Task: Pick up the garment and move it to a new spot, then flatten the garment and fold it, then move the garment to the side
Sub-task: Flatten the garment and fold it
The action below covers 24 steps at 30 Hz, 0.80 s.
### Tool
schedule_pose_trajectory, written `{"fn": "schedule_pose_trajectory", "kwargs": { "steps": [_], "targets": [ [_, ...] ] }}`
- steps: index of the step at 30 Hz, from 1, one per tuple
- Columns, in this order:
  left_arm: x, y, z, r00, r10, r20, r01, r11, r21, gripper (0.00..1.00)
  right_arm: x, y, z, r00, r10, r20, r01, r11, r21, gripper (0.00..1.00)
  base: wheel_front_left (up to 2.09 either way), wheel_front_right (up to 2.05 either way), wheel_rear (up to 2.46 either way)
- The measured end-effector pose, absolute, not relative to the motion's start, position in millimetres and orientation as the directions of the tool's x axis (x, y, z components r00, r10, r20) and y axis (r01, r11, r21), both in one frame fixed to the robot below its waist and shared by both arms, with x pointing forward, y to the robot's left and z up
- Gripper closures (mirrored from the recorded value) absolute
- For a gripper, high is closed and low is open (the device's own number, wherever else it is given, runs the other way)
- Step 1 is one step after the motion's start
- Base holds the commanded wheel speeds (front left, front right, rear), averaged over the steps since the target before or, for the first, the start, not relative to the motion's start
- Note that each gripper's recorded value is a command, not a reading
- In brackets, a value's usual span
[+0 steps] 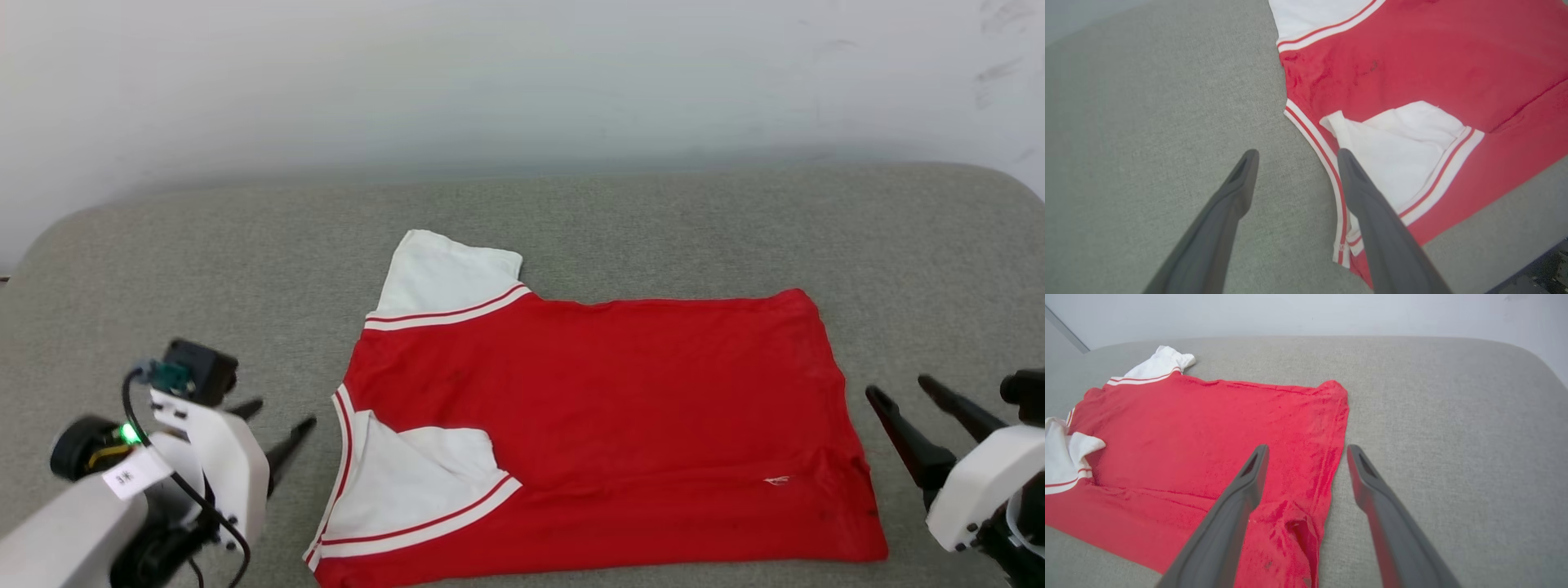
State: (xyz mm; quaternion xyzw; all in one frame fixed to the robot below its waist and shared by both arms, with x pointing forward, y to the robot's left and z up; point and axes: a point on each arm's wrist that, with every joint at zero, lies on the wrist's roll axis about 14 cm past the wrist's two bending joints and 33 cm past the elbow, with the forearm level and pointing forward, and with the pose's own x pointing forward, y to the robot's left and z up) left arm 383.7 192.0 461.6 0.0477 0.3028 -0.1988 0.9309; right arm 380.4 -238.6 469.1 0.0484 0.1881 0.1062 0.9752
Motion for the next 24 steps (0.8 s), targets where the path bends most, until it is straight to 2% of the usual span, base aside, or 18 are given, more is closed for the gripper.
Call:
{"fn": "schedule_pose_trajectory", "kwargs": {
  "steps": [4, 10, 13, 17, 20, 24],
  "targets": [
    [417, 187, 495, 0.809, -0.341, -0.479, 0.401, 0.916, 0.026, 0.00, 390, -237, 503, 0.962, 0.196, -0.191, -0.180, 0.979, 0.096, 0.00, 0.00, 0.00, 0.00],
    [477, 168, 538, 0.848, -0.370, -0.379, 0.425, 0.902, 0.070, 0.00, 397, -222, 542, 0.987, 0.159, 0.019, -0.160, 0.984, 0.080, 0.00, 0.00, 0.00, 0.00],
    [506, 163, 549, 0.853, -0.373, -0.365, 0.427, 0.901, 0.077, 0.00, 398, -217, 546, 0.988, 0.144, 0.050, -0.148, 0.986, 0.083, 0.00, 0.00, 0.00, 0.00],
    [539, 155, 541, 0.829, -0.371, -0.418, 0.433, 0.899, 0.062, 0.00, 401, -208, 545, 0.989, 0.138, 0.058, -0.142, 0.986, 0.090, 0.00, 0.00, 0.00, 0.00],
    [561, 150, 529, 0.795, -0.367, -0.482, 0.437, 0.899, 0.035, 0.00, 405, -207, 540, 0.990, 0.132, 0.044, -0.136, 0.987, 0.087, 0.00, 0.00, 0.00, 0.00],
    [581, 145, 502, 0.706, -0.349, -0.617, 0.453, 0.892, 0.013, 0.00, 410, -206, 526, 0.991, 0.130, -0.005, -0.130, 0.988, 0.079, 0.00, 0.00, 0.00, 0.00]
  ]
}}
